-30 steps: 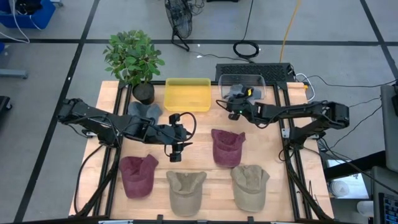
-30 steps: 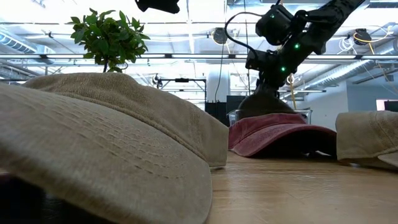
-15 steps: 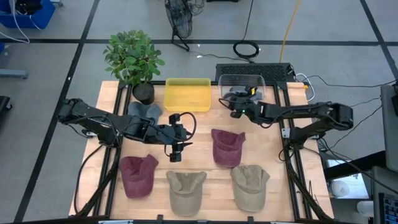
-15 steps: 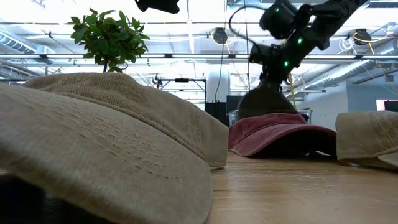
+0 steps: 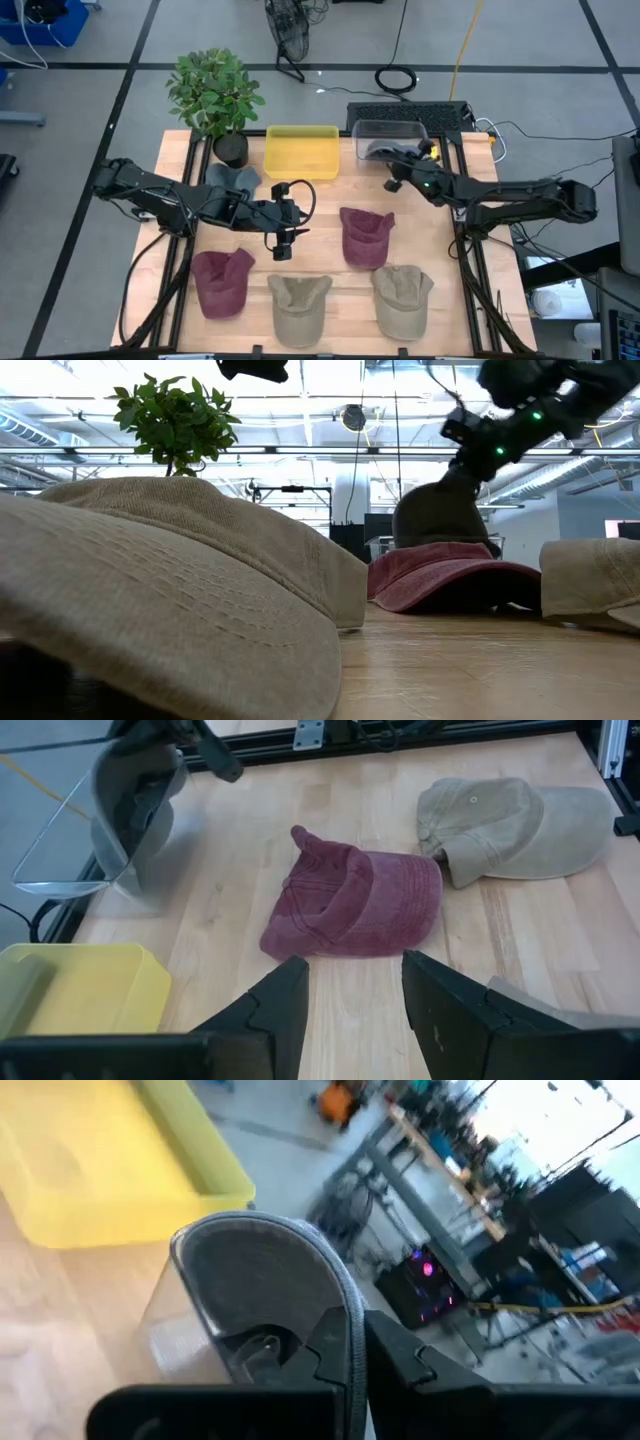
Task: Pick & Place hat
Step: Put the right blue cap into the transparent bin, then adjust the transparent bin on the table
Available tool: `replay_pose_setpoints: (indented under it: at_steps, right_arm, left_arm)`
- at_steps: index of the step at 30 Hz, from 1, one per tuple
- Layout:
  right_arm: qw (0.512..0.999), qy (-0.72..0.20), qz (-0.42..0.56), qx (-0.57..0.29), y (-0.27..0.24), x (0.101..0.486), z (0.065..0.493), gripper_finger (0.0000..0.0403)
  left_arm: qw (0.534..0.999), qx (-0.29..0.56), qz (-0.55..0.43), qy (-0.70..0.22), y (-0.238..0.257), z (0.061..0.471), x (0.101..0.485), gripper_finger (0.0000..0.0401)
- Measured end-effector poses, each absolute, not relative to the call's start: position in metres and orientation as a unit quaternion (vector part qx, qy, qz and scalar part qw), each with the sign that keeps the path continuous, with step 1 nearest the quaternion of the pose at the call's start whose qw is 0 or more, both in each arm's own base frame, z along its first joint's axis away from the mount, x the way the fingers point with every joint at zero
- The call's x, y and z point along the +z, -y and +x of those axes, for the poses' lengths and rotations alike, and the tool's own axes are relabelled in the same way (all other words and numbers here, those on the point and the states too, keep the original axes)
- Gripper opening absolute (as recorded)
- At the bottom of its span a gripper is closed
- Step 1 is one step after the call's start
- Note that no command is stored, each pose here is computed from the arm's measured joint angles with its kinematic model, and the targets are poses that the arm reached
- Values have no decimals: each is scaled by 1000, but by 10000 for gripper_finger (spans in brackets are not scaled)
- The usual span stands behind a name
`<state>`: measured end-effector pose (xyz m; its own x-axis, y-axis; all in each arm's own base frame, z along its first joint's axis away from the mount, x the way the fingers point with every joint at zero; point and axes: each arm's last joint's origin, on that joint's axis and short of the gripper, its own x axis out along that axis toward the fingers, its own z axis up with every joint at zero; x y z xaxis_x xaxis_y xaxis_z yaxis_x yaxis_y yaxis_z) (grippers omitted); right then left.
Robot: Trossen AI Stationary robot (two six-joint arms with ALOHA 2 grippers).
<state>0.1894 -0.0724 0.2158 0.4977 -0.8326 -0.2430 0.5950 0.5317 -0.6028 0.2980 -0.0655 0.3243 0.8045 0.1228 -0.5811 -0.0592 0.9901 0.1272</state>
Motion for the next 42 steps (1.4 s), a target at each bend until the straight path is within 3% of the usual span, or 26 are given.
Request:
replay_pose_setpoints:
  at_steps: [8, 23, 29, 34, 42]
  right_arm:
    - [843, -164, -266, -438, 70, 195, 160, 10]
    - [871, -175, -247, -386, 86, 174, 146, 12]
    - [883, -195, -197, -380, 94, 164, 143, 15]
    - [881, -200, -195, -382, 94, 164, 142, 42]
    - [895, -164, -203, -363, 84, 172, 146, 119]
  left_arm:
    - [950, 46, 57, -303, 66, 299, 325, 166]
    - [951, 46, 58, -299, 65, 299, 326, 166]
    - [951, 45, 58, -299, 65, 299, 326, 166]
    - [951, 45, 59, -299, 65, 299, 326, 166]
    - [950, 46, 58, -302, 65, 299, 326, 166]
